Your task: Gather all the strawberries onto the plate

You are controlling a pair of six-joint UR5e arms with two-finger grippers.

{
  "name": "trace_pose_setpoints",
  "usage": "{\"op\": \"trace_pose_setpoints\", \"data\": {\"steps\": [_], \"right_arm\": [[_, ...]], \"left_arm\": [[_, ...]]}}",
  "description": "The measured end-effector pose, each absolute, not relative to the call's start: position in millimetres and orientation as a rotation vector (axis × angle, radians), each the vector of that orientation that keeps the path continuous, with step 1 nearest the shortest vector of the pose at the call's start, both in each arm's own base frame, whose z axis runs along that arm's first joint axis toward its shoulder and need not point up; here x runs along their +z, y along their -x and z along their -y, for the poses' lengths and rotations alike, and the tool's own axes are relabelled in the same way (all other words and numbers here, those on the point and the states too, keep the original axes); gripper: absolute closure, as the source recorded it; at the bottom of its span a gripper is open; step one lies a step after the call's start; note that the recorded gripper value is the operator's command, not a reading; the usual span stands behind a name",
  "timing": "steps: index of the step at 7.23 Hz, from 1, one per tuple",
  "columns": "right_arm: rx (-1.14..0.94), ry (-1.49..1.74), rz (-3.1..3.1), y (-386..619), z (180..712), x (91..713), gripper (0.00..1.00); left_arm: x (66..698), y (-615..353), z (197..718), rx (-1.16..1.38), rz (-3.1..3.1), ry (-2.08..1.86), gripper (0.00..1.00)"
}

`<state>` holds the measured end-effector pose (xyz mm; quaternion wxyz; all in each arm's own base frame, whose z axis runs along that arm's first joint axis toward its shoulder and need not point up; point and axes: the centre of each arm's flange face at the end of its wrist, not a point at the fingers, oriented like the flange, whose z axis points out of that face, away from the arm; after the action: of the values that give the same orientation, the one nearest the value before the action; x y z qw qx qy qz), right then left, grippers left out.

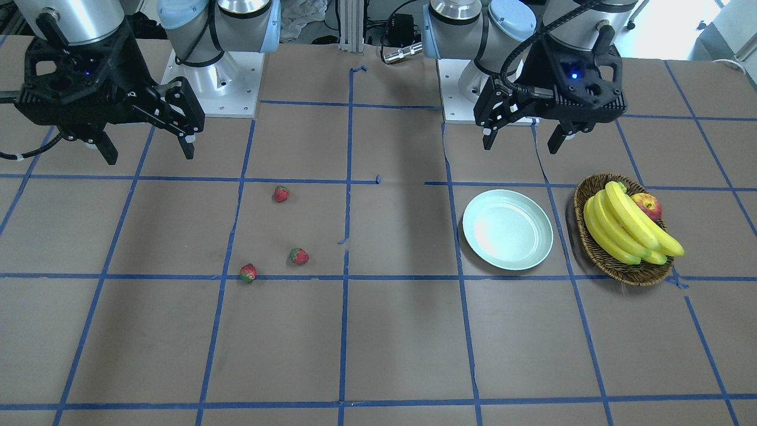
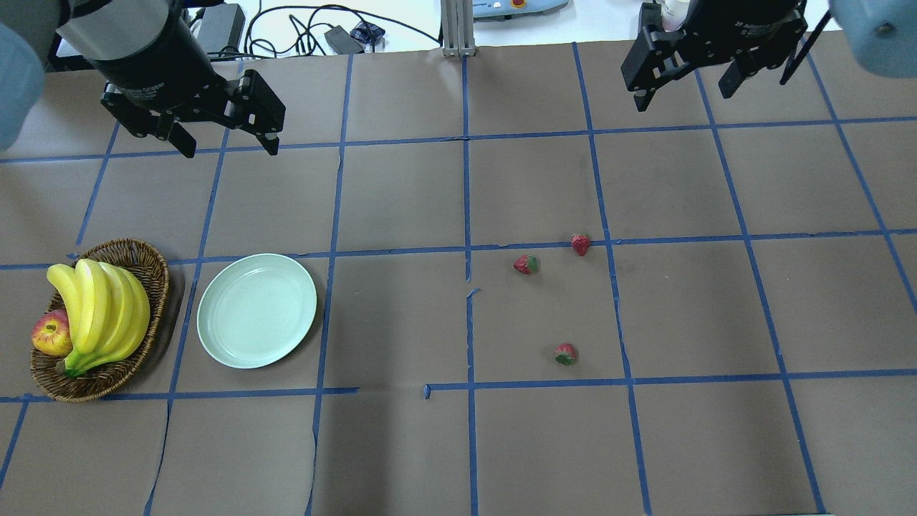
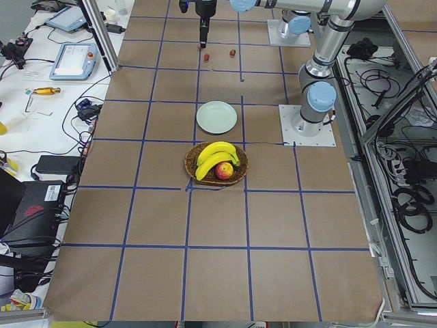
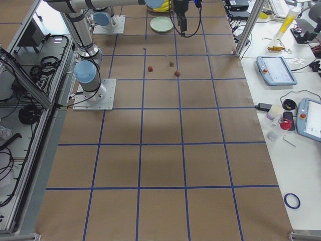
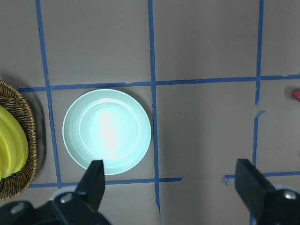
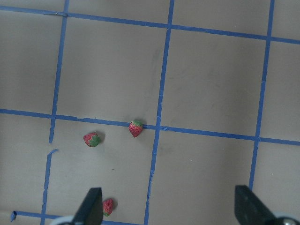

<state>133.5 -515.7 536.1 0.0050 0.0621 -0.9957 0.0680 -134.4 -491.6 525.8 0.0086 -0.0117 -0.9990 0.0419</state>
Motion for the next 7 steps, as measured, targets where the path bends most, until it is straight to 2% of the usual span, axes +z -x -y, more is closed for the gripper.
{"op": "trace_pose_setpoints", "data": {"steps": [4,7], "right_arm": [[0.158,-0.2,3.124,-133.5,523.8,515.4,0.0],[0.016,-0.203,3.134,-135.2,561.6,408.1,0.0]], "left_arm": [[523.1,134.2,491.8,0.122,3.124,0.021,0.0],[513.4,133.9,491.3,0.092,3.127,0.019,0.0]]}}
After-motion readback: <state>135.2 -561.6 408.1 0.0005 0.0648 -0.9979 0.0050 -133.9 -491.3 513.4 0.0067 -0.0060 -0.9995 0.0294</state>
